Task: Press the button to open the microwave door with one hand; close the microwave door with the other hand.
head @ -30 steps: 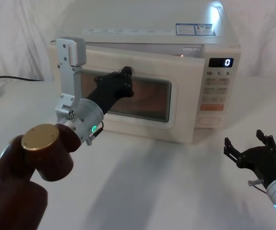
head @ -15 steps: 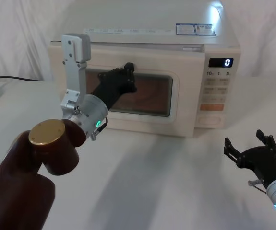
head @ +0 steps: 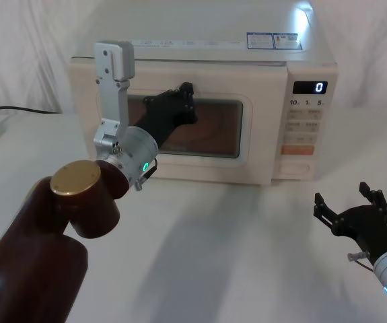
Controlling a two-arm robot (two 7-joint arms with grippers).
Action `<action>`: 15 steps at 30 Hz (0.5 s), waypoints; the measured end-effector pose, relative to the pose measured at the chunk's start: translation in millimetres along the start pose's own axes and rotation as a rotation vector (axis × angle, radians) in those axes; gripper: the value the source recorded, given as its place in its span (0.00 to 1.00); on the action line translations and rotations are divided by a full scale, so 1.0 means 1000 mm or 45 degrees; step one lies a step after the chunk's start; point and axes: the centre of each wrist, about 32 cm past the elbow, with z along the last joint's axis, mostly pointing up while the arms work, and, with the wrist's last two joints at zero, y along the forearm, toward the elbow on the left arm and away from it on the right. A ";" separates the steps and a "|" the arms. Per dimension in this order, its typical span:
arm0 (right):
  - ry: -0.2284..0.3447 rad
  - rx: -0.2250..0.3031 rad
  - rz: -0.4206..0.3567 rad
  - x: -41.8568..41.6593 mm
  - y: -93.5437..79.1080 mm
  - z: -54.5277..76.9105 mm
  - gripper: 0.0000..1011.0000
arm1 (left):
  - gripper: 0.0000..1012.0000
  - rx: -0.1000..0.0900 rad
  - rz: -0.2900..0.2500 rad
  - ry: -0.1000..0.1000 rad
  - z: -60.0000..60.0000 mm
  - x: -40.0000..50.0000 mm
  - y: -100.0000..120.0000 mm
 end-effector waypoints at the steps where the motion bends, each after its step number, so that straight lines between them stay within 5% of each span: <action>1: 0.000 0.000 0.000 0.0000 0.000 0.000 0.99 | 0.00 0.000 0.001 0.000 0.000 -0.0001 0.000; 15: 0.000 0.000 0.000 0.0000 0.000 0.000 0.99 | 0.00 -0.004 0.027 0.017 0.000 0.0014 -0.008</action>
